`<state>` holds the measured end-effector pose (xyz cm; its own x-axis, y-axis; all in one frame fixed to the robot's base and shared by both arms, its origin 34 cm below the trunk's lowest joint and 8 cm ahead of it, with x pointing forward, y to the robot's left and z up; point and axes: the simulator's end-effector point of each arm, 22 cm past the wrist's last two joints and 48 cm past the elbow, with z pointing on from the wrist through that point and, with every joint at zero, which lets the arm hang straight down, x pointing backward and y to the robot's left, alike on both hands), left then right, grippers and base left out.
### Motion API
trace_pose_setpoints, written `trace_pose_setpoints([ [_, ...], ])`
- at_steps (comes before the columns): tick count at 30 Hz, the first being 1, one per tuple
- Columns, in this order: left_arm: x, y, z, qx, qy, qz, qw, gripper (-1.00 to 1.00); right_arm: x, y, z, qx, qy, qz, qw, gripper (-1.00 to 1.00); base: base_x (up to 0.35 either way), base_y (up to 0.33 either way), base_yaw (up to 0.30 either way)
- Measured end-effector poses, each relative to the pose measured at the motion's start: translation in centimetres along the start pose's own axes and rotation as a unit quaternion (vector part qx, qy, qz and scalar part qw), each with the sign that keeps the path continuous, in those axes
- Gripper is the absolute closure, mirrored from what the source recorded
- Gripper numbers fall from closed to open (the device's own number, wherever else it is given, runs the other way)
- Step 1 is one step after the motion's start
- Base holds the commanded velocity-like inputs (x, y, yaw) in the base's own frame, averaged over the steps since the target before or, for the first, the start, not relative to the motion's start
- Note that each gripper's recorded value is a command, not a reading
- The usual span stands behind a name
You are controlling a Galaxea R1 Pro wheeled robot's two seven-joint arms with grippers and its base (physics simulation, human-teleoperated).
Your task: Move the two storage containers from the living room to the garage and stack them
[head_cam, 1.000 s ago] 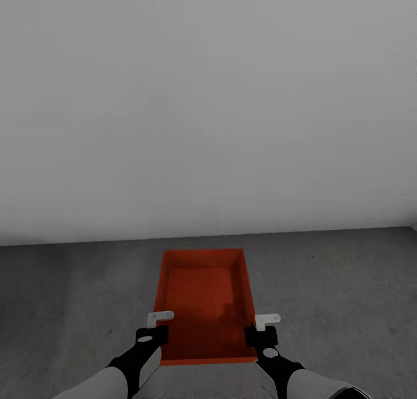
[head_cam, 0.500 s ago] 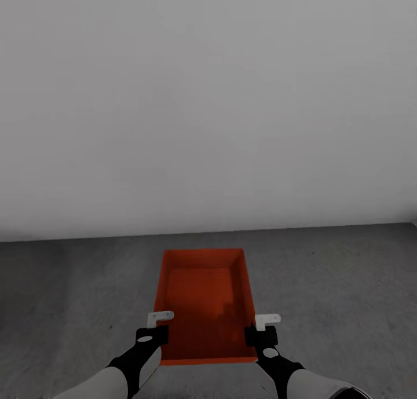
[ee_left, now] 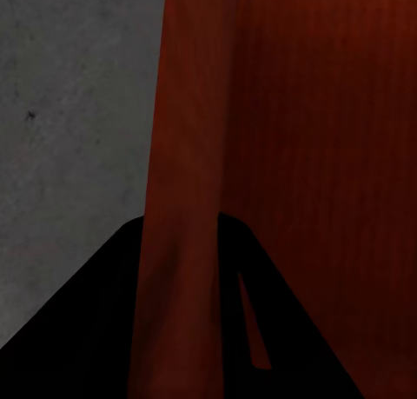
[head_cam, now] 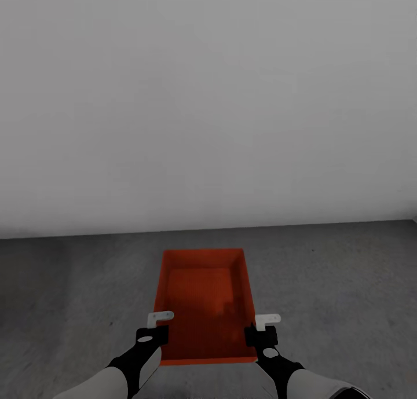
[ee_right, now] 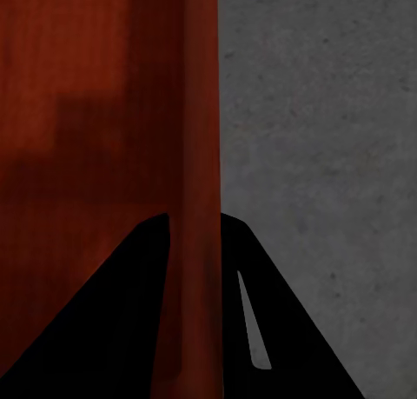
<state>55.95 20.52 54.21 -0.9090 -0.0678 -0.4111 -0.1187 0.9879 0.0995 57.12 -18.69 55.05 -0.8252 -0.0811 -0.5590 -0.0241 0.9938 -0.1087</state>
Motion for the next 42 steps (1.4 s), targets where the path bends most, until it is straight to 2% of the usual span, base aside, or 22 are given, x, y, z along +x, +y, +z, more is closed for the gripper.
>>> trace_pose_setpoints([
  [35, 1.9, -0.5, 4.8, 0.0, 0.0, 0.0, 1.0, 1.0, 2.7, 0.6, 4.4, 0.0, 0.0, 0.0, 1.0, 1.0, 0.0, 0.0, 0.0],
  [42, 2.2, -0.7, 5.8, 0.0, -0.003, -0.002, 1.0, 1.0, 3.2, 0.6, 5.3, 0.0, -0.003, 0.0, 1.0, 1.0, 0.0, 0.0, 0.123],
])
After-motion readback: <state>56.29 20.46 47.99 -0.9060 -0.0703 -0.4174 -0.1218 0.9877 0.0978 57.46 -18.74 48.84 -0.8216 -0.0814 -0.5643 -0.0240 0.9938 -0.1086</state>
